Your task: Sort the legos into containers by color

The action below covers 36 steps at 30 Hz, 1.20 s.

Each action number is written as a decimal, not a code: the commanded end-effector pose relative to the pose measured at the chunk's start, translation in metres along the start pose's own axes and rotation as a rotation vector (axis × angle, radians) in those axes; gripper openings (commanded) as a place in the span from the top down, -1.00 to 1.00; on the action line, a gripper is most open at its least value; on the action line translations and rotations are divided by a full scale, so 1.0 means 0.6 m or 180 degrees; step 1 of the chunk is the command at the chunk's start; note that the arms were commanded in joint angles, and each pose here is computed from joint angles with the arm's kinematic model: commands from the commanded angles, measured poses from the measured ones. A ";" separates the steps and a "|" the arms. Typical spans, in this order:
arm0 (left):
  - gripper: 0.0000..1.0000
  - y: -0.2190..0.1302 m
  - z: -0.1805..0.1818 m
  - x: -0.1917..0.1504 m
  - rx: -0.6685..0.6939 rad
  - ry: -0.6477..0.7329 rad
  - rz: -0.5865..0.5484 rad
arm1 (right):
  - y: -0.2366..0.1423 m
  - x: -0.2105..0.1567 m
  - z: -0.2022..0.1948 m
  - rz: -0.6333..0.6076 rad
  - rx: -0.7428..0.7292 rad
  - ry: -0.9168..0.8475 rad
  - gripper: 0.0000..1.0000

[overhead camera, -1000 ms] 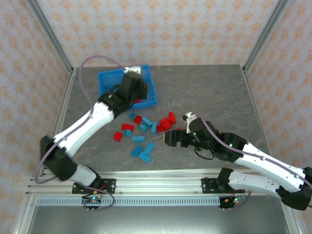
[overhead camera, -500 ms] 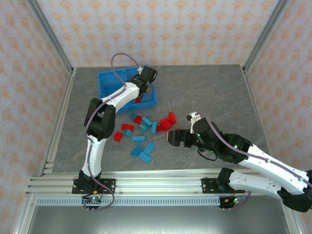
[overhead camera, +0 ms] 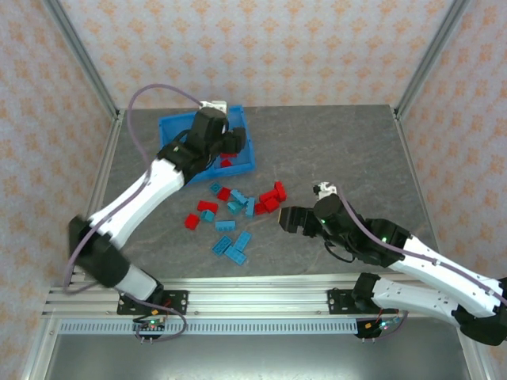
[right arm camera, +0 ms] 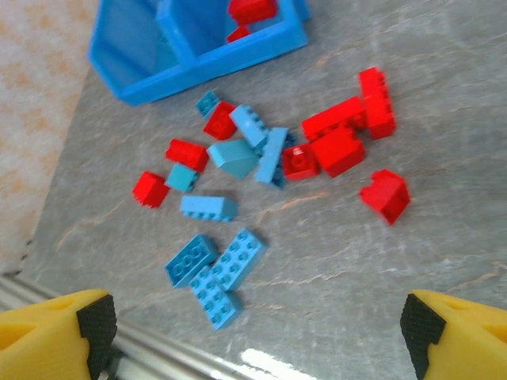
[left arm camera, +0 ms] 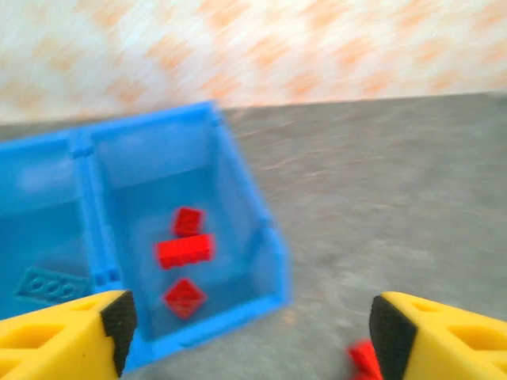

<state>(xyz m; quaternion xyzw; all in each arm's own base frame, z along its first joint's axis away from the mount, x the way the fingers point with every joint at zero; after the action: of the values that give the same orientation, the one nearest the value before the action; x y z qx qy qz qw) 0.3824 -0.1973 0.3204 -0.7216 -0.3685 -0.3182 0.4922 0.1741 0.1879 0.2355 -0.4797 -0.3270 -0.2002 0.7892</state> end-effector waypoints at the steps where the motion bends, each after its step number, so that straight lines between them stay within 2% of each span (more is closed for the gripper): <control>1: -0.80 -0.102 -0.083 -0.081 -0.0802 0.1013 0.0391 | 0.008 -0.001 -0.067 -0.0149 -0.0609 0.0119 -0.98; 3: -0.98 -0.167 -0.124 -0.158 -0.1443 0.1707 0.0751 | 0.022 -0.007 -0.091 -0.0082 -0.0763 0.0183 -0.98; 5: -0.99 -0.220 -0.138 -0.242 -0.1966 0.2500 0.1037 | 0.045 -0.012 -0.106 0.0001 -0.0787 0.0248 -0.98; 6: -0.99 -0.240 -0.137 -0.284 -0.2175 0.2915 0.1117 | 0.061 -0.017 -0.107 0.0081 -0.0712 0.0268 -0.98; 8: -0.99 -0.247 -0.119 -0.344 -0.2302 0.3515 0.1139 | 0.096 -0.027 -0.102 0.0307 -0.0521 0.0294 -0.98; 12: -0.99 -0.228 -0.103 -0.395 -0.2373 0.3843 0.1021 | 0.154 -0.046 -0.097 0.0877 -0.0460 0.0318 -0.99; 17: -0.99 -0.238 -0.114 -0.398 -0.2352 0.4112 0.0930 | 0.217 -0.054 -0.074 0.1061 -0.0280 0.0420 -0.99; 20: -0.99 -0.246 -0.101 -0.393 -0.2248 0.4219 0.0998 | 0.249 -0.070 -0.085 0.1221 -0.0430 0.0450 -1.00; 21: -0.99 -0.247 -0.092 -0.389 -0.2183 0.4267 0.1015 | 0.260 -0.075 -0.092 0.1254 -0.0500 0.0441 -0.92; 22: -0.99 -0.251 -0.087 -0.386 -0.2162 0.4294 0.1032 | 0.269 -0.078 -0.096 0.1258 -0.0548 0.0429 -0.77; 24: -0.99 -0.263 -0.082 -0.379 -0.2179 0.4283 0.1007 | 0.284 -0.081 -0.112 0.1260 -0.0726 0.0376 -0.34; 26: -0.99 -0.268 -0.078 -0.374 -0.2193 0.4290 0.0878 | 0.292 -0.081 -0.126 0.1275 -0.0900 0.0323 -0.10; 29: -0.99 -0.254 -0.064 -0.363 -0.1976 0.4315 0.0519 | 0.294 -0.080 -0.138 0.1208 -0.1011 0.0314 0.04; 32: -0.99 -0.239 -0.044 -0.354 -0.1706 0.4314 0.0197 | 0.282 -0.080 -0.135 0.1161 -0.0960 0.0319 0.39; 36: -0.99 -0.256 -0.038 -0.350 -0.1808 0.4215 0.0003 | 0.229 -0.045 -0.113 0.0929 -0.0922 0.0116 0.61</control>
<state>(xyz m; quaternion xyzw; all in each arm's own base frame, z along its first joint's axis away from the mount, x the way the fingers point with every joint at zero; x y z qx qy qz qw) 0.1327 -0.2258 0.2095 -0.4943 0.1545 -0.7500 0.4115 0.2664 0.1972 0.0749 -0.6252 -0.1652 -0.1133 0.7544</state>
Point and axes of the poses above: each hand's point on the last joint's axis, 136 mm out from that joint toward the fingers, its own y axis out along the fingers, its own z axis along the line the jaws close on, x = y × z, the point moved 1 cm from there along -y, back along the fingers, and after that the axes turned 12 degrees about -y, right-handed, at the moved point
